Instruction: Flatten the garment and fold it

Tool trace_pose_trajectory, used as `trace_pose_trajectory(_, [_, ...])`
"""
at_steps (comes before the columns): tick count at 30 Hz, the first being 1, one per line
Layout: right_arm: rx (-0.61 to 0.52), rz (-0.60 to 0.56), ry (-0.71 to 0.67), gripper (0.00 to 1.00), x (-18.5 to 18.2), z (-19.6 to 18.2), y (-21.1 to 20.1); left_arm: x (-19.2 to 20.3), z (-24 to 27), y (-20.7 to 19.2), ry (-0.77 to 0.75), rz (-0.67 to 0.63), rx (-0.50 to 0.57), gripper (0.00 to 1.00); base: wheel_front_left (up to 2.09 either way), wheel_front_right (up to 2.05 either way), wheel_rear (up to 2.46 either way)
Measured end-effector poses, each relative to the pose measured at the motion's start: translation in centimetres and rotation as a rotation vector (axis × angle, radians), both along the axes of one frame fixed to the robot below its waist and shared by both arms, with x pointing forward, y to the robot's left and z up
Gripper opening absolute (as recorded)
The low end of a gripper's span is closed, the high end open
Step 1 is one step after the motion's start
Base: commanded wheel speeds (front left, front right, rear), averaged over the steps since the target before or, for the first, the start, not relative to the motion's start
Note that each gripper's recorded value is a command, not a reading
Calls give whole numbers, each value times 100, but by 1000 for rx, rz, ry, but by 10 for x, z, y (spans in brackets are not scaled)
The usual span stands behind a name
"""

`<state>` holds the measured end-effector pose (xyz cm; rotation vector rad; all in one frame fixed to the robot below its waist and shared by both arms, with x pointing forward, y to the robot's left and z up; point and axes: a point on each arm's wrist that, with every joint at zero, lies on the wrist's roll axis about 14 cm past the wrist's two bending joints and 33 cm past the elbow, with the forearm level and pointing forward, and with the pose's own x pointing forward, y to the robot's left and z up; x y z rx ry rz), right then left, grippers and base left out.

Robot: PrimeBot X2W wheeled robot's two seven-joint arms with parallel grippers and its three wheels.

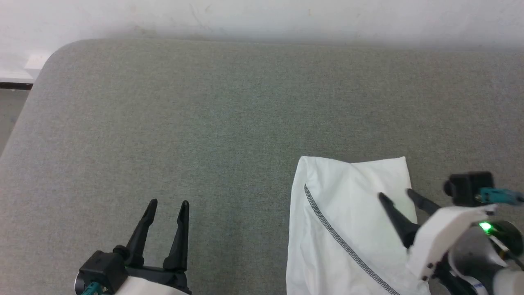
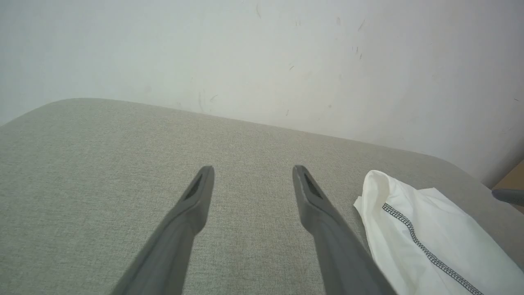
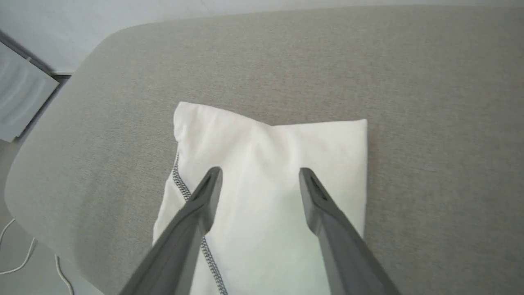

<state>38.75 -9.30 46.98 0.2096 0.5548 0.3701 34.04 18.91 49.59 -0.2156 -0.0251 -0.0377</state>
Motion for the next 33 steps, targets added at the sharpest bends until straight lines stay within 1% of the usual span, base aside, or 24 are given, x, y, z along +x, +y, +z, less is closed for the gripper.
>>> trace_pose_trajectory(3, [-69,-72,35,100,-8,-10,-30,2,0,-2,1,-8,0,100,0,0,0])
trace_pose_trajectory(6, [-99,-98,119,100,-23,-28,-44,4,-1,-5,2,-20,1,100,0,0,0])
trace_pose_trajectory(8, [-97,-114,160,100,-28,-37,-50,6,-1,-5,4,-26,3,100,0,0,0])
trace_pose_trajectory(15, [-95,-128,279,100,-38,-71,-55,5,-2,-5,18,-35,16,100,0,0,0])
trace_pose_trajectory(19, [-85,-108,322,100,-34,-88,-49,6,-5,0,32,-30,29,100,0,0,0])
trace_pose_trajectory(24, [-65,-56,349,100,-24,-98,-35,7,-7,4,42,-20,37,100,0,0,0])
trace_pose_trajectory(25, [-63,-54,355,51,-22,-100,-35,7,-8,5,45,-19,37,100,0,0,0])
trace_pose_trajectory(26, [-59,-52,361,21,-21,-101,-34,7,-9,5,48,-18,37,100,0,0,0])
trace_pose_trajectory(27, [-58,-50,361,0,-19,-101,-33,7,-10,5,49,-19,37,100,0,0,0])
trace_pose_trajectory(33, [-62,-56,326,0,-13,-97,-33,11,-7,2,36,-29,34,100,0,0,0])
